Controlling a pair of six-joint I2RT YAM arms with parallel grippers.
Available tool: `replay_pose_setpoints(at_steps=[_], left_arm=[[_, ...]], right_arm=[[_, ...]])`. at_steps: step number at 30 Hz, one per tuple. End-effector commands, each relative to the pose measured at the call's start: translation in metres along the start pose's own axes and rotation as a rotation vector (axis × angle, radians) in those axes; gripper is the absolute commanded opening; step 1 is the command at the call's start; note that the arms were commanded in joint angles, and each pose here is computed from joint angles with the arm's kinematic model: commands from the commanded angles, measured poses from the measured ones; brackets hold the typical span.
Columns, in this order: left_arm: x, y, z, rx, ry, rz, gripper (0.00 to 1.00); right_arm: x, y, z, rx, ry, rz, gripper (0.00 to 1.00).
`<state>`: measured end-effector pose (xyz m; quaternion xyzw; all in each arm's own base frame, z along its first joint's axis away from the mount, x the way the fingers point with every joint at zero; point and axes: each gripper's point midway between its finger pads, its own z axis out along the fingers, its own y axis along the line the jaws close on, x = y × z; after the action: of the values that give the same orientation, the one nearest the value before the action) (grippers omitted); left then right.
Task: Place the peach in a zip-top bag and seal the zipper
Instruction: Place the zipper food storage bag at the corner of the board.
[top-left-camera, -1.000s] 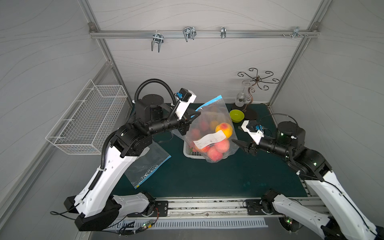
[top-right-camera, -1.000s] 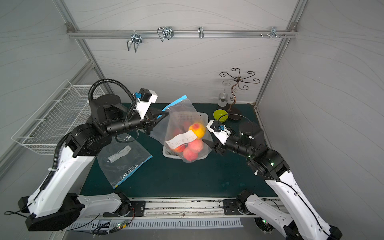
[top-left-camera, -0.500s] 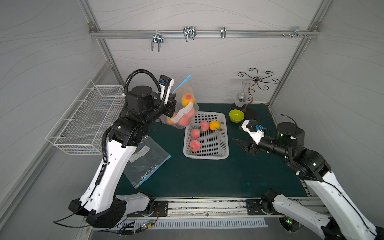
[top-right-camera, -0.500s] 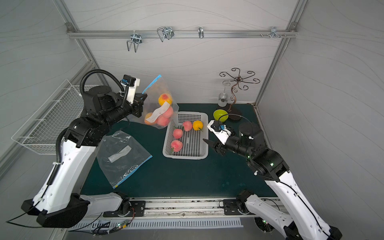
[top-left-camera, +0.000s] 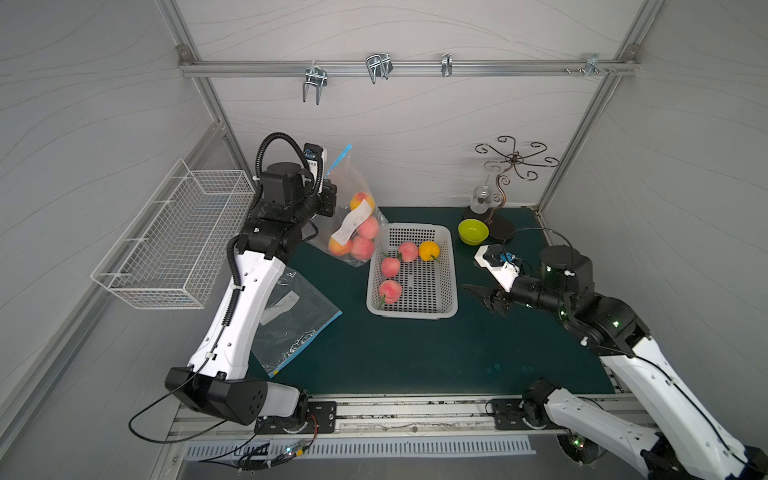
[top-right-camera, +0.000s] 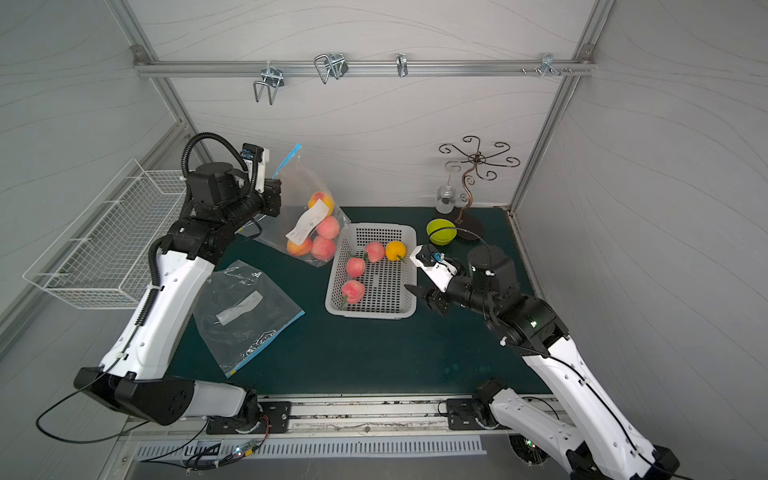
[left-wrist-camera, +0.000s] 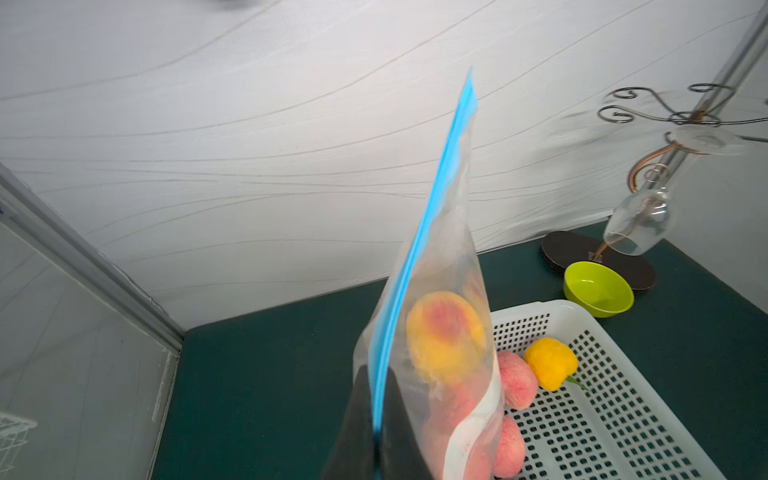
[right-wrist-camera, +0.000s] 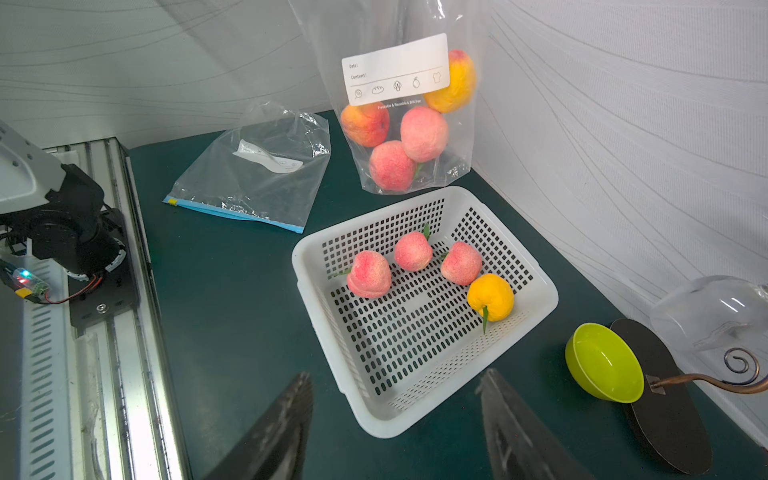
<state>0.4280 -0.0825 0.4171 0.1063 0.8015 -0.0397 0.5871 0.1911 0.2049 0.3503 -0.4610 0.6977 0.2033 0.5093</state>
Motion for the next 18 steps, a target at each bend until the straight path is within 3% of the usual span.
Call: replay_pose_setpoints(at_steps=[1,7,18], left_arm=[[-0.008,0.012,0.019,-0.036,-0.057,-0.064,0.0],[0.036,0.037,0.057,-0.137,0.016,-0.122,0.0],[0.144,0.092,0.138,-0.302,0.247,-0.242,0.0]], right_arm=[[0.007,0.004,0.001,-0.02,0.023,0.024,0.66],[0.012,0.005,0.003,-0.029,0.041,0.03,0.66],[0.015,0.004,0.008,-0.029,0.052,0.056,0.66]])
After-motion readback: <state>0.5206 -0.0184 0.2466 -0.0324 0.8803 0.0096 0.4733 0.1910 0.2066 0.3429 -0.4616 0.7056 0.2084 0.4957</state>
